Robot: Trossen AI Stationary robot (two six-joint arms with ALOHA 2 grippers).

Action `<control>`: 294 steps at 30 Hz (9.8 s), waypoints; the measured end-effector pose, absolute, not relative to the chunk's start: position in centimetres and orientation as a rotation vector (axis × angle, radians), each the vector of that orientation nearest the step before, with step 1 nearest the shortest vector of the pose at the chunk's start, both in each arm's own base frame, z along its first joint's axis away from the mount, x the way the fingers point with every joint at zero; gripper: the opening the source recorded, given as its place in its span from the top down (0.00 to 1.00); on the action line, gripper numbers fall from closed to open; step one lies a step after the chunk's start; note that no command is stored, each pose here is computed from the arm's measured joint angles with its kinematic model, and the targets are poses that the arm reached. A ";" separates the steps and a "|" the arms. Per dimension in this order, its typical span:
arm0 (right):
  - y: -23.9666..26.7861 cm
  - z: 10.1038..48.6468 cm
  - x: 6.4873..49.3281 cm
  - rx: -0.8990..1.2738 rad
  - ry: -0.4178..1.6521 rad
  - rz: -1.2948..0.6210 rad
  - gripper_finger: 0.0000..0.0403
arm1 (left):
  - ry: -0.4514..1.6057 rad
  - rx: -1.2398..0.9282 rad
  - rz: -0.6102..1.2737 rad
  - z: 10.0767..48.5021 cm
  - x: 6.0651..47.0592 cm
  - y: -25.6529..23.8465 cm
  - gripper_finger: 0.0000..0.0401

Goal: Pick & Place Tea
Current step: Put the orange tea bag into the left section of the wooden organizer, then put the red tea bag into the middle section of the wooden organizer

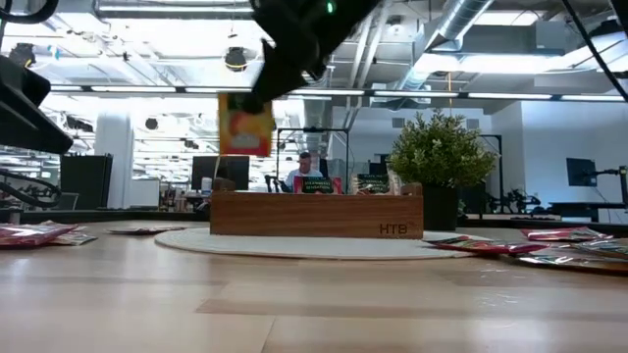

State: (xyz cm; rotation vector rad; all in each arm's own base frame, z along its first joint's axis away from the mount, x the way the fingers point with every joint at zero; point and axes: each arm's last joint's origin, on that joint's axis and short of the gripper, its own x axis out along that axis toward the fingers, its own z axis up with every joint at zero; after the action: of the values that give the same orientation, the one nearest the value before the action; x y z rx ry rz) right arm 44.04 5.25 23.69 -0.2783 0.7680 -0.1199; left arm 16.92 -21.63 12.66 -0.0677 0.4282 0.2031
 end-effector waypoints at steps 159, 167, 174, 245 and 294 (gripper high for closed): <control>10.3 17.5 25.2 -0.029 0.300 0.212 0.73 | 0.685 -0.654 0.251 18.6 27.6 -19.3 1.00; 10.6 17.4 25.1 -0.040 0.303 0.227 0.73 | 0.704 -0.327 0.086 20.1 27.5 -20.9 1.00; 10.6 17.4 25.1 -0.039 0.302 0.226 0.73 | 1.119 -0.221 0.041 16.9 25.8 -20.1 1.00; 10.6 17.2 25.0 -0.011 0.336 0.222 0.73 | 0.754 0.017 0.146 15.0 33.4 -17.3 1.00; 6.4 23.2 35.2 -0.263 0.774 -0.093 1.00 | 0.624 -0.226 0.517 19.0 26.0 -20.0 0.78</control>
State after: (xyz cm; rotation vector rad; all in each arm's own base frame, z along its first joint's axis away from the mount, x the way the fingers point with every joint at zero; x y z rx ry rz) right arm 35.19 6.44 23.19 -0.2635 0.7741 -0.0931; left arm 26.02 -20.04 18.95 -0.2263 0.6238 0.5166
